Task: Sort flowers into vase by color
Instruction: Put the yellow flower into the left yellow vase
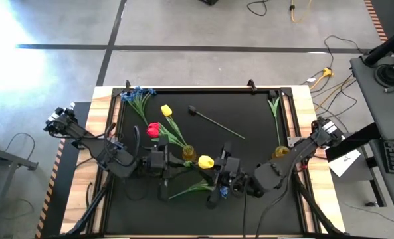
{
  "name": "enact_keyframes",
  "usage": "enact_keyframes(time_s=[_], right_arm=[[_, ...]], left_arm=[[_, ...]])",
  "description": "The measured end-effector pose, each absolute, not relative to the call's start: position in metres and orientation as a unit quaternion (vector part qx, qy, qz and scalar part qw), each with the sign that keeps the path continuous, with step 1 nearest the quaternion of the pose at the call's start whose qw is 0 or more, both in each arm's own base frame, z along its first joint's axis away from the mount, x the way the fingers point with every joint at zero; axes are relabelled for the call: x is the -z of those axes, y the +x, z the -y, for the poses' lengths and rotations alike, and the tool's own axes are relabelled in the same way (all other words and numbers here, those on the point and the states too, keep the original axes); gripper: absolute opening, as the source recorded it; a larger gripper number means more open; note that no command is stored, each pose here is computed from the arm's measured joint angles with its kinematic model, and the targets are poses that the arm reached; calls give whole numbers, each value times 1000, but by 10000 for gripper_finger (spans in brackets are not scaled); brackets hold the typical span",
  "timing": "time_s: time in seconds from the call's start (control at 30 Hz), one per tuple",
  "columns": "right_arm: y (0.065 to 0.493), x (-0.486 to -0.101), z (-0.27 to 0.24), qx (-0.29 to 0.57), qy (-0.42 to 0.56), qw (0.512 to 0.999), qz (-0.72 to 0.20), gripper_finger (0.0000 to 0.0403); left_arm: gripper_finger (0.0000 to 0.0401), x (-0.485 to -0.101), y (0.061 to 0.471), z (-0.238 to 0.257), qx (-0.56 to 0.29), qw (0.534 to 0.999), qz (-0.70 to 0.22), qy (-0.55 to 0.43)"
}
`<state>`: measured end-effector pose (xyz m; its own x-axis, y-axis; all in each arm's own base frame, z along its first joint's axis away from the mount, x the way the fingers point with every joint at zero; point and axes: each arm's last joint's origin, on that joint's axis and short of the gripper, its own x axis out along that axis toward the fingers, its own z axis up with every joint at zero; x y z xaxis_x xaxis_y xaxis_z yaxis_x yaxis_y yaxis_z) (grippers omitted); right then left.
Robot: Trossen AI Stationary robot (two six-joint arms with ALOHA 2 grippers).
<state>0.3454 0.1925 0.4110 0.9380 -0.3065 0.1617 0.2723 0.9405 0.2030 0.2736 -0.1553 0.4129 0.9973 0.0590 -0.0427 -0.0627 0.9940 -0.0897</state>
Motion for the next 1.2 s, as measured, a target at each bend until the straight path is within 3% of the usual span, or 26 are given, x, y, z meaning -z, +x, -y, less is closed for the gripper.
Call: enact_keyframes(time_s=[0.3,0.57,1.2], right_arm=[[339,-419,-170,167,93,979,64,10],[345,-399,-138,216,55,974,-44,10],[358,-381,-92,281,16,952,-117,11]], left_arm=[[88,-424,247,138,-72,984,-161,-30],[149,-415,195,123,-149,916,-370,-45],[148,-358,184,134,-201,860,-465,-69]])
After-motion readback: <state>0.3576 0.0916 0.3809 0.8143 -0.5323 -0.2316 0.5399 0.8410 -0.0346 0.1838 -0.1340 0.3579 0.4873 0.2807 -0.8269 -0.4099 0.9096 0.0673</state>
